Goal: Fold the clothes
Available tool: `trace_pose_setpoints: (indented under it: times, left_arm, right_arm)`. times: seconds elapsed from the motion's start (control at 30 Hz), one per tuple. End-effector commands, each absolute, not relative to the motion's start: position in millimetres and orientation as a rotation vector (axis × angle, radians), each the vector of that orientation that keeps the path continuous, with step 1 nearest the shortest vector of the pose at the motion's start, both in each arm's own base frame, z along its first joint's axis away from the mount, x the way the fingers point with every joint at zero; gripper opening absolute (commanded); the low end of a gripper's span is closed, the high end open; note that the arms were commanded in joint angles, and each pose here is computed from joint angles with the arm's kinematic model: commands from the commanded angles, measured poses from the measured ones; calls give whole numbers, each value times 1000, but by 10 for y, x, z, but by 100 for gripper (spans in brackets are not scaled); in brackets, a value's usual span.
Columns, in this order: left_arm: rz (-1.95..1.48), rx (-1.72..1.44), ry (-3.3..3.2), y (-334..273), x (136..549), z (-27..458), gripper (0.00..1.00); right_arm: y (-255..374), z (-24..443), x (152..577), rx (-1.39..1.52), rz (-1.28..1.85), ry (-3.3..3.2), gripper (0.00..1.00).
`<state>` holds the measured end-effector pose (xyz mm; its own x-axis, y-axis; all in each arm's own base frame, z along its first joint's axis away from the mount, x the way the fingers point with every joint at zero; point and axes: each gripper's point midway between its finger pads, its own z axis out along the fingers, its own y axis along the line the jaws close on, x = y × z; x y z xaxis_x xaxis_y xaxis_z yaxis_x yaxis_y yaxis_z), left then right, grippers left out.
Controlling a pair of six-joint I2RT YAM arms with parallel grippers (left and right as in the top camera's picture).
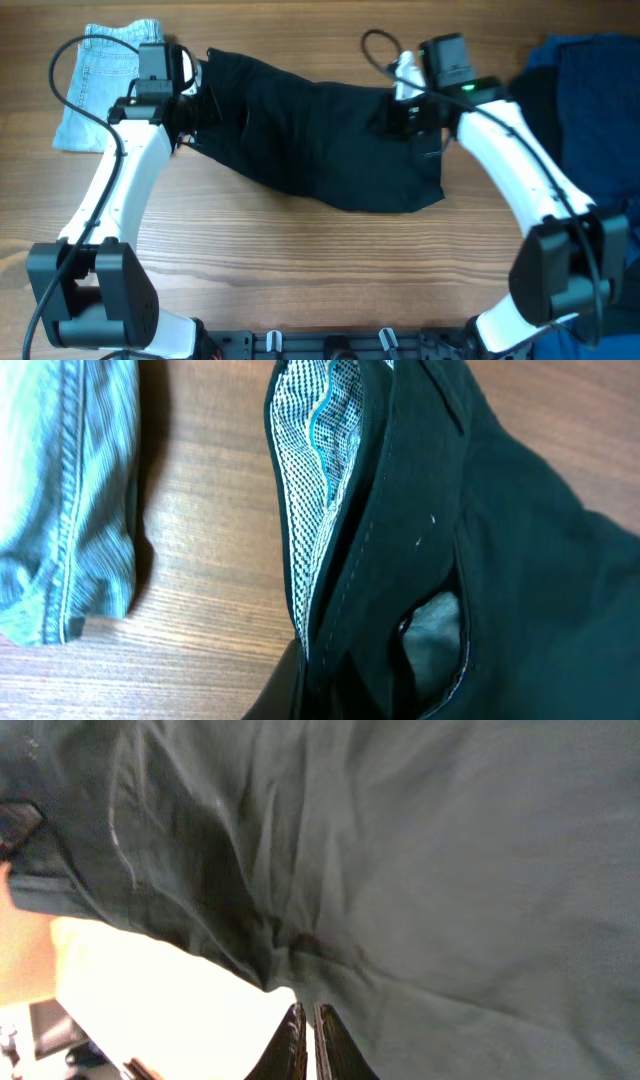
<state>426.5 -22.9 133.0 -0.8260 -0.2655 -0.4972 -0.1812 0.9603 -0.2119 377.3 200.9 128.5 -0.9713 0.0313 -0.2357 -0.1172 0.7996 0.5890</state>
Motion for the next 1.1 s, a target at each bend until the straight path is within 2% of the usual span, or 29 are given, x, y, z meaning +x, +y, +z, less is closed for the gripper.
trace_pose_setpoints:
  times: [0.0, 0.13, 0.27, 0.4, 0.53, 0.63, 0.73, 0.83, 0.9, 0.97, 1.07]
  left_arm:
    - [-201, -305, 2454, -191, 4396, 1782, 4]
    - [-205, -301, 2428, -193, 4447, 1888, 4]
    - [-204, -302, 2433, -192, 4437, 1885, 4]
    - [-202, -297, 2433, -192, 4437, 1886, 4]
    - [-202, -297, 2434, -192, 4437, 1885, 4]
    - [-202, -297, 2434, -192, 4437, 1885, 4]
    - [-202, -297, 2433, -192, 4437, 1886, 4]
    - [-202, -297, 2435, -192, 4434, 1883, 4]
    - [-202, -297, 2448, -202, 4400, 1879, 4]
    - [-204, -289, 2449, -228, 4362, 1931, 4]
    - [-211, -281, 2412, -237, 4344, 2092, 4]
  right_arm:
    - [2356, 887, 3564, 32, 1003, 2881, 4]
    - [2746, 421, 3338, 24, 1016, 3006, 4]
    - [3101, 102, 3134, 13, 1160, 3080, 4]
    - [3246, -314, 2954, 99, 1156, 3184, 4]
    - [3315, -491, 2837, 118, 1213, 3232, 4]
    - [3363, -258, 2919, 6, 1246, 3153, 4]
    - [3357, 368, 3187, -128, 1223, 2947, 4]
    - [3183, 920, 3524, -118, 1083, 2750, 4]
    - [3097, 1118, 3650, -96, 1025, 2676, 4]
    - [3115, 1188, 3698, -99, 1037, 2641, 4]
    - [3079, 1034, 3782, -36, 975, 2656, 4]
